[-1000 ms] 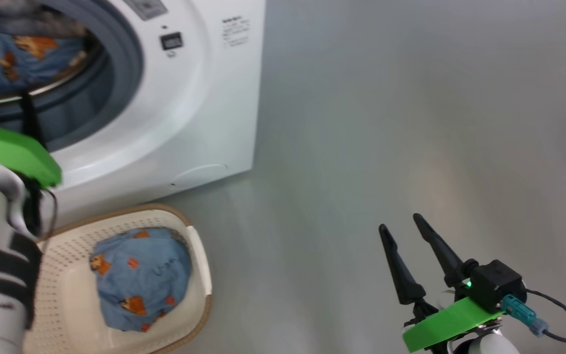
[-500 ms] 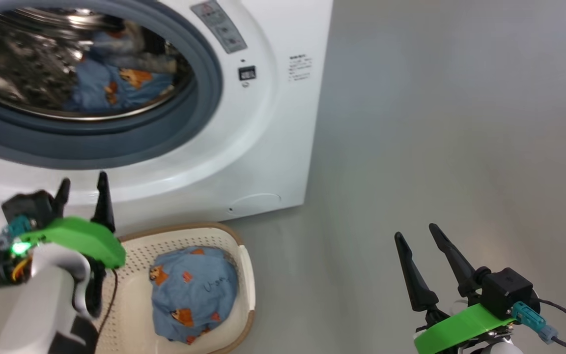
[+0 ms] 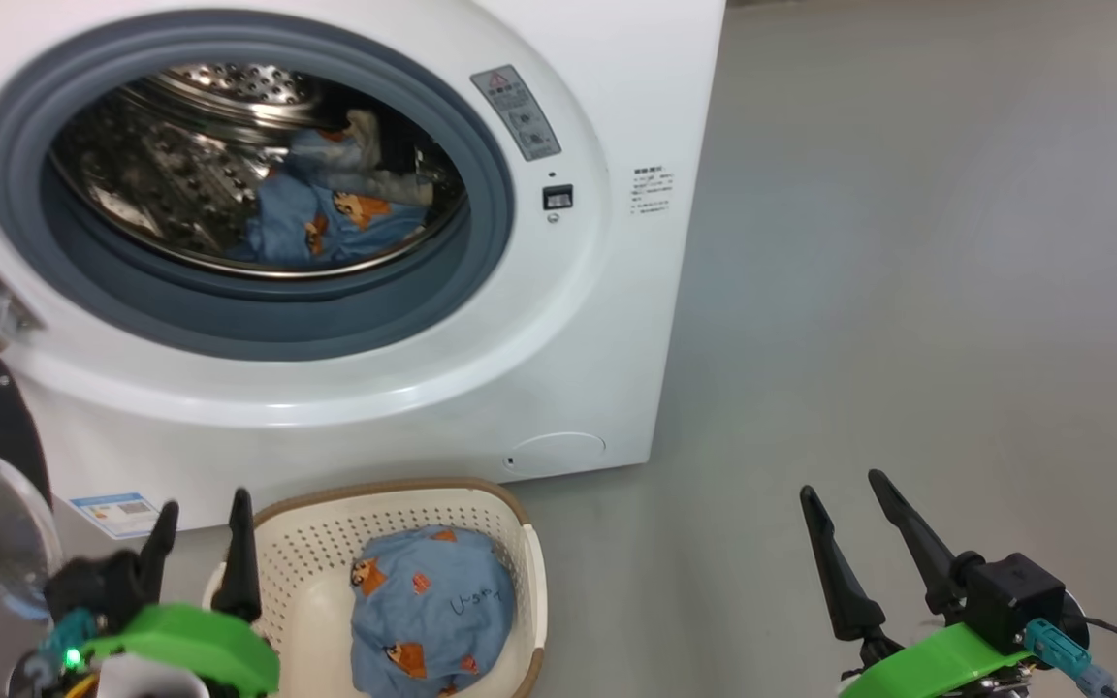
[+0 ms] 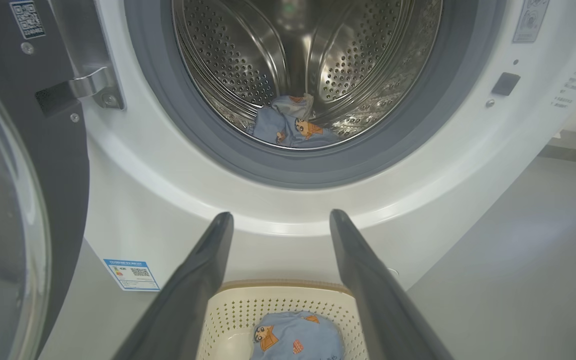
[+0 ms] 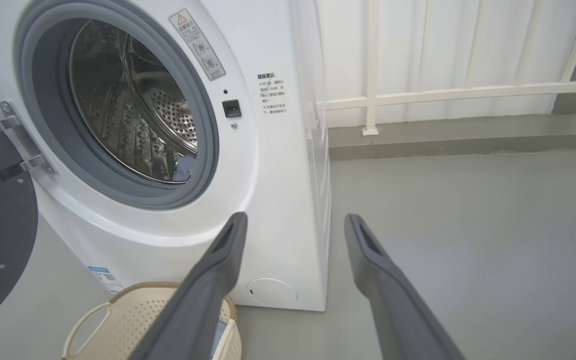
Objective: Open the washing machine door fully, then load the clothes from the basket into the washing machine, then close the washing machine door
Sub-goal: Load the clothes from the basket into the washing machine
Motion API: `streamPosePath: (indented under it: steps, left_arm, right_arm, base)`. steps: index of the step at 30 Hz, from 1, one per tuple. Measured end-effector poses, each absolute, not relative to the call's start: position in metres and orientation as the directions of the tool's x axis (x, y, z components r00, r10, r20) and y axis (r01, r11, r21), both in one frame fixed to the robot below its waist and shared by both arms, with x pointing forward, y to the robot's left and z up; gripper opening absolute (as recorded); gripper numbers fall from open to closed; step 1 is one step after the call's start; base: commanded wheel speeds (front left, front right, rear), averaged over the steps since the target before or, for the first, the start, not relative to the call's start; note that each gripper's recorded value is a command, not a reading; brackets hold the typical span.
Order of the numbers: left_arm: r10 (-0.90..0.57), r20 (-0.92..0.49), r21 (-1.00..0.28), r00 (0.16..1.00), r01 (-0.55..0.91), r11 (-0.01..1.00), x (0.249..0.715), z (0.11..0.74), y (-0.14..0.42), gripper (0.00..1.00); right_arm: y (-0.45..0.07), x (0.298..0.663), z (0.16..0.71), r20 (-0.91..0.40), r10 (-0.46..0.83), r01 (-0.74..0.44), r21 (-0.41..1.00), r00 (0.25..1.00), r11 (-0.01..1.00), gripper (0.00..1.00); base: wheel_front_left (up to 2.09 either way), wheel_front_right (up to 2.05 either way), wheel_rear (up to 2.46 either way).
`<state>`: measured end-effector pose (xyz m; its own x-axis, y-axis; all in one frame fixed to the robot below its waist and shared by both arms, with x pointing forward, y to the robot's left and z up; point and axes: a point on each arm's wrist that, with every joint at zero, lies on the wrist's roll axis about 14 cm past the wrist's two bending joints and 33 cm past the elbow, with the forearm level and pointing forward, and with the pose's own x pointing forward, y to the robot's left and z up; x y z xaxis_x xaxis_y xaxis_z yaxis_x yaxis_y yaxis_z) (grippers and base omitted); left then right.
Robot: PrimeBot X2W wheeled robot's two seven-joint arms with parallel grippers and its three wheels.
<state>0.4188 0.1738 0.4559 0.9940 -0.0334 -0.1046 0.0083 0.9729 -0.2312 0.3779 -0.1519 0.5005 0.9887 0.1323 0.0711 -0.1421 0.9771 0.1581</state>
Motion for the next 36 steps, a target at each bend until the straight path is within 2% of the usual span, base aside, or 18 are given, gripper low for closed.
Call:
streamPosePath:
  steps: [15,36]
  left_arm:
    - [0.045,-0.038,-0.225,0.998,-0.053,0.973,0.346,0.474,0.186,1.00]
    - [0.052,-0.009,-0.226,0.999,-0.052,0.973,0.337,0.486,0.183,1.00]
  right_arm:
    - [-0.156,0.361,0.512,0.103,0.135,-0.149,0.136,0.985,0.980,1.00]
    - [-0.170,0.357,0.512,0.101,0.102,-0.115,0.126,0.990,0.985,1.00]
  base:
    - [0.00,0.00,0.00]
    - [0.00,0.00,0.00]
